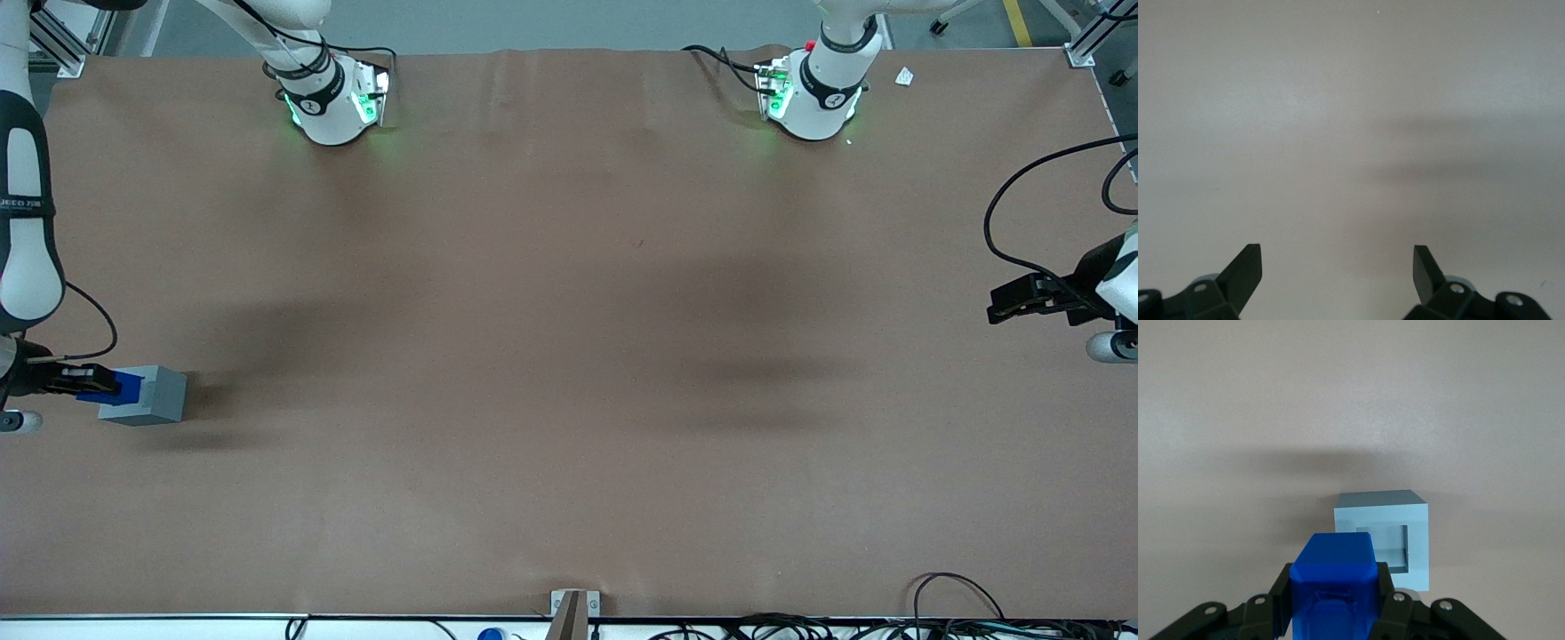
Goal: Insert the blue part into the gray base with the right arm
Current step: 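Lower the blue block into the gray base's opening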
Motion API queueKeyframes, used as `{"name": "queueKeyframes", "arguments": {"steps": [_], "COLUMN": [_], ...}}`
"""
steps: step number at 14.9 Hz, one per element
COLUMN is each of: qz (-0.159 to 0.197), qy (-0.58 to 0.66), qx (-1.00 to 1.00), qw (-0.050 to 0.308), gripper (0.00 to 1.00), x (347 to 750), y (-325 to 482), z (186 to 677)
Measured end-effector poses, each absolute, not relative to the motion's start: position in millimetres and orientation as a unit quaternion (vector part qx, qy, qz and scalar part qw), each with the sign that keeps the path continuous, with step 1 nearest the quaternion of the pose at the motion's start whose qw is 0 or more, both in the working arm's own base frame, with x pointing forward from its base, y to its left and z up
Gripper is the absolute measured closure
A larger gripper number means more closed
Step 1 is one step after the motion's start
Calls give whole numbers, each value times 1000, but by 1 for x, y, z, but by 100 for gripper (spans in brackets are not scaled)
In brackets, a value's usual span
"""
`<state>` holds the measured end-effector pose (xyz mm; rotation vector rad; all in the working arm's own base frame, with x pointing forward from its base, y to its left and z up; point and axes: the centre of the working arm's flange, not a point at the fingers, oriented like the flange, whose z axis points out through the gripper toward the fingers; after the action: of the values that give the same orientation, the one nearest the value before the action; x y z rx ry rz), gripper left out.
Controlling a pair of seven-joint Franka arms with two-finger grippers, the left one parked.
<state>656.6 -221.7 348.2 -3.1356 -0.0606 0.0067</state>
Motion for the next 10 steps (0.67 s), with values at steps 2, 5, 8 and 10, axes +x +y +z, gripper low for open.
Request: {"name": "queueKeyframes", "arguments": {"steps": [2, 5, 8, 10], "qz": [4, 14, 21, 25], "qy": [-14, -10, -11, -12], "qx": [-1000, -1000, -1000, -1000], "qw": [3, 1, -1, 0], "gripper": [49, 49, 49, 49], "x": [654, 650, 650, 650], "y": [-229, -241, -243, -242], "z": [345, 332, 323, 318]}}
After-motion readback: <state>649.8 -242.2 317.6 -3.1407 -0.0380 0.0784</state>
